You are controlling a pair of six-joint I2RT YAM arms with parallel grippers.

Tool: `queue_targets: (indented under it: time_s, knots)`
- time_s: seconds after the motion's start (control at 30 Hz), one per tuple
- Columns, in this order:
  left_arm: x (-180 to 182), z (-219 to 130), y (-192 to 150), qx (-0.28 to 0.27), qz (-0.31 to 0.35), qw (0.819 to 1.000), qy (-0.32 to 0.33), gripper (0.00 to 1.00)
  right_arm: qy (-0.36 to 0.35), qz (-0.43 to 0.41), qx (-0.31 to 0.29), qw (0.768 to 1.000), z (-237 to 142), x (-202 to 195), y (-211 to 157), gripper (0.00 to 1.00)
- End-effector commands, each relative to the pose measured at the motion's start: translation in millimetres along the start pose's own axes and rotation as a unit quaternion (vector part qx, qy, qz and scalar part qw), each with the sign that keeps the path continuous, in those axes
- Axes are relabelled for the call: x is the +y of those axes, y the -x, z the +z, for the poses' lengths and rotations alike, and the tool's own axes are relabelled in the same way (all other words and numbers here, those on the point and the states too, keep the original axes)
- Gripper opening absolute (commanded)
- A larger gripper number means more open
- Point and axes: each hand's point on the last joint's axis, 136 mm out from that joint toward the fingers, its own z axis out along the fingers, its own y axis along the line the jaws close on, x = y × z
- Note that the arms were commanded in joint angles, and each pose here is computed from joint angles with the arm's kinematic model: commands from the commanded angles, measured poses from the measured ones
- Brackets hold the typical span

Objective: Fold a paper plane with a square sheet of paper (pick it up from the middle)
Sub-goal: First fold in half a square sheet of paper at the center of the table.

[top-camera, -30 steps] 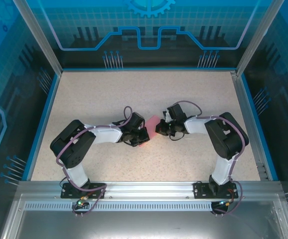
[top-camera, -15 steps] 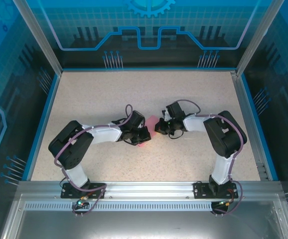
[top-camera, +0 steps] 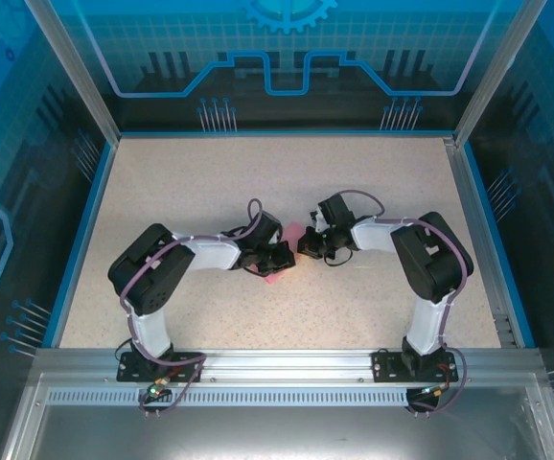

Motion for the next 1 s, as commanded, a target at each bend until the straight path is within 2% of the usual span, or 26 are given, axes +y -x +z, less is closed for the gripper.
queue_targets:
  time_s: [0.0, 0.47, 0.97]
  knots:
    - [42, 2, -27, 0.031, -0.016, 0.998, 0.044, 0.08, -0.095, 0.033, 0.043, 0.994, 11, -52, -26, 0.03]
    - [86, -16, -74, 0.067, -0.052, 0.994, 0.071, 0.08, -0.150, 0.055, 0.059, 0.985, 16, -74, -29, 0.03]
    - [117, -40, -110, 0.100, -0.061, 0.986, 0.115, 0.08, -0.152, 0.053, 0.060, 0.985, 19, -75, -27, 0.03]
